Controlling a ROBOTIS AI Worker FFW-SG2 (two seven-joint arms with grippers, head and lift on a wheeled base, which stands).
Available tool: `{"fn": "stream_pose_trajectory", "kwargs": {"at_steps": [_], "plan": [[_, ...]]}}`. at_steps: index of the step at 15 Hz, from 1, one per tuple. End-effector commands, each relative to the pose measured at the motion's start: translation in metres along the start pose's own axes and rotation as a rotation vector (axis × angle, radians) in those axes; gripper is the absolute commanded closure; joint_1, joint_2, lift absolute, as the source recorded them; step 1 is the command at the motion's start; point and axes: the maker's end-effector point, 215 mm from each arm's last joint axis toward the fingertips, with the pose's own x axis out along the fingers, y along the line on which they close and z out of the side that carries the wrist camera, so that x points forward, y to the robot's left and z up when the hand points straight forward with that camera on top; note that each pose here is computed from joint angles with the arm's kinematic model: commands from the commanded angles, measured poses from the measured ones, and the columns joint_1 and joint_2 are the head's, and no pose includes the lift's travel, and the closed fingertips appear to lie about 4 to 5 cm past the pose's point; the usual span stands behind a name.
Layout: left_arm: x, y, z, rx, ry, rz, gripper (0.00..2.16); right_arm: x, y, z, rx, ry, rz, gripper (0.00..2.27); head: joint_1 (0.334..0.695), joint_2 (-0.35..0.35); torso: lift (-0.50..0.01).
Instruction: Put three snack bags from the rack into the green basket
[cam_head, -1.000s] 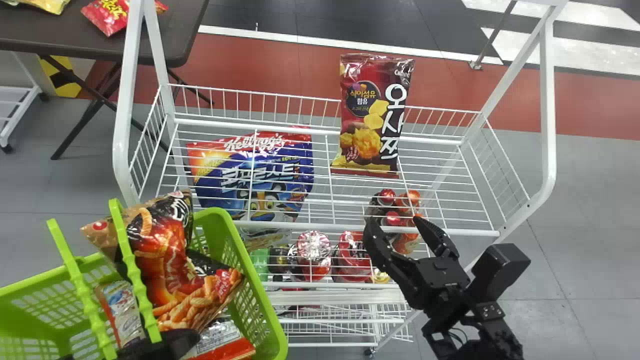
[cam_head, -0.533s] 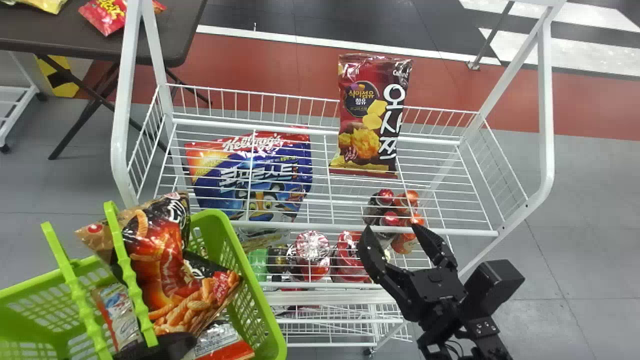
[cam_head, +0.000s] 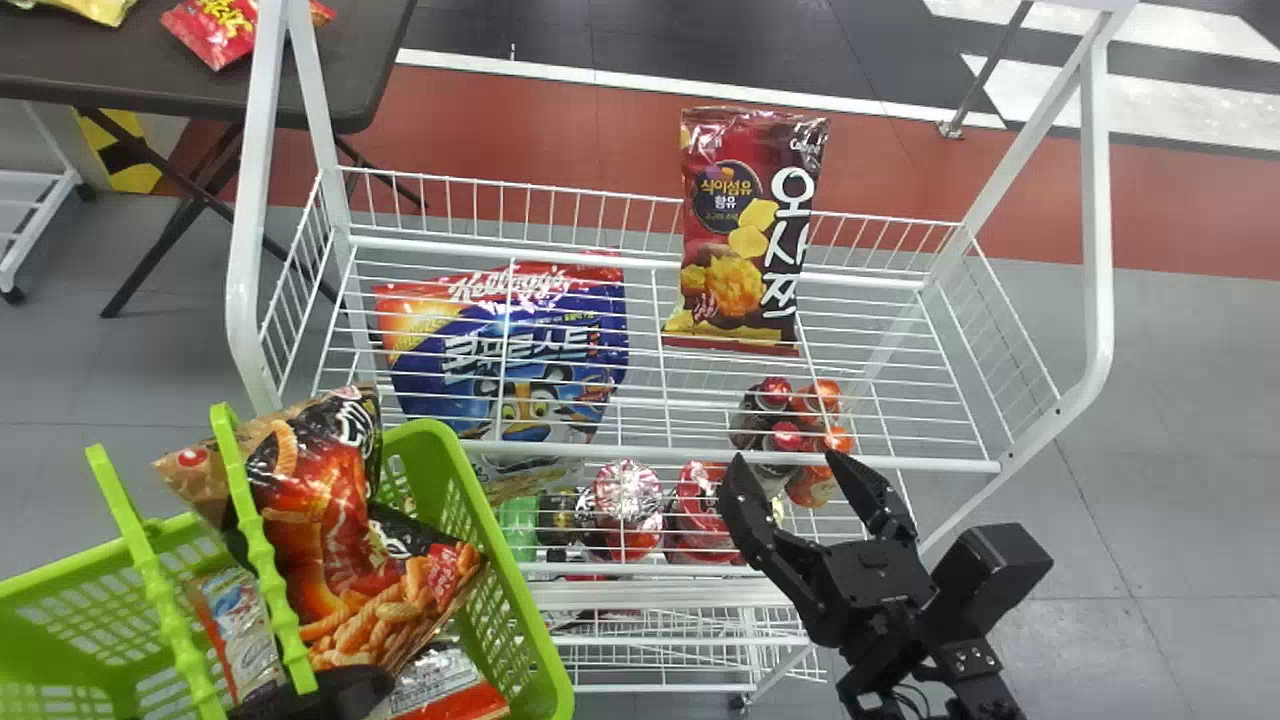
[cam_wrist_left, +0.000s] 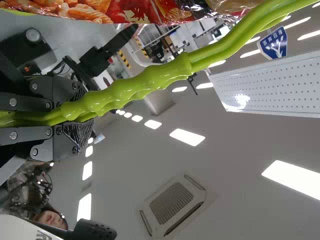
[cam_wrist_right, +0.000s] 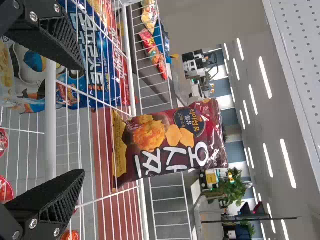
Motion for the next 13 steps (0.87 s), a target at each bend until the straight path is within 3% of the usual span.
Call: {"fn": "stream_pose_trajectory", "kwargs": {"at_steps": [1, 13], "plan": [[-0.0002, 0.0003, 0.0001, 0.000, -0.002, -0.001, 2.15, 0.0000, 0.0005, -0.0001, 0.000, 0.000, 0.001, 0.08, 0.695, -0.190, 0.000], [-0.0005, 0.0093, -0.0010, -0.006, -0.007, 0.006, 2.15, 0.0025, 0.0000, -0.0019, -0.004, 0.002, 0.001, 0.08, 0.695, -0.184, 0.000]]}}
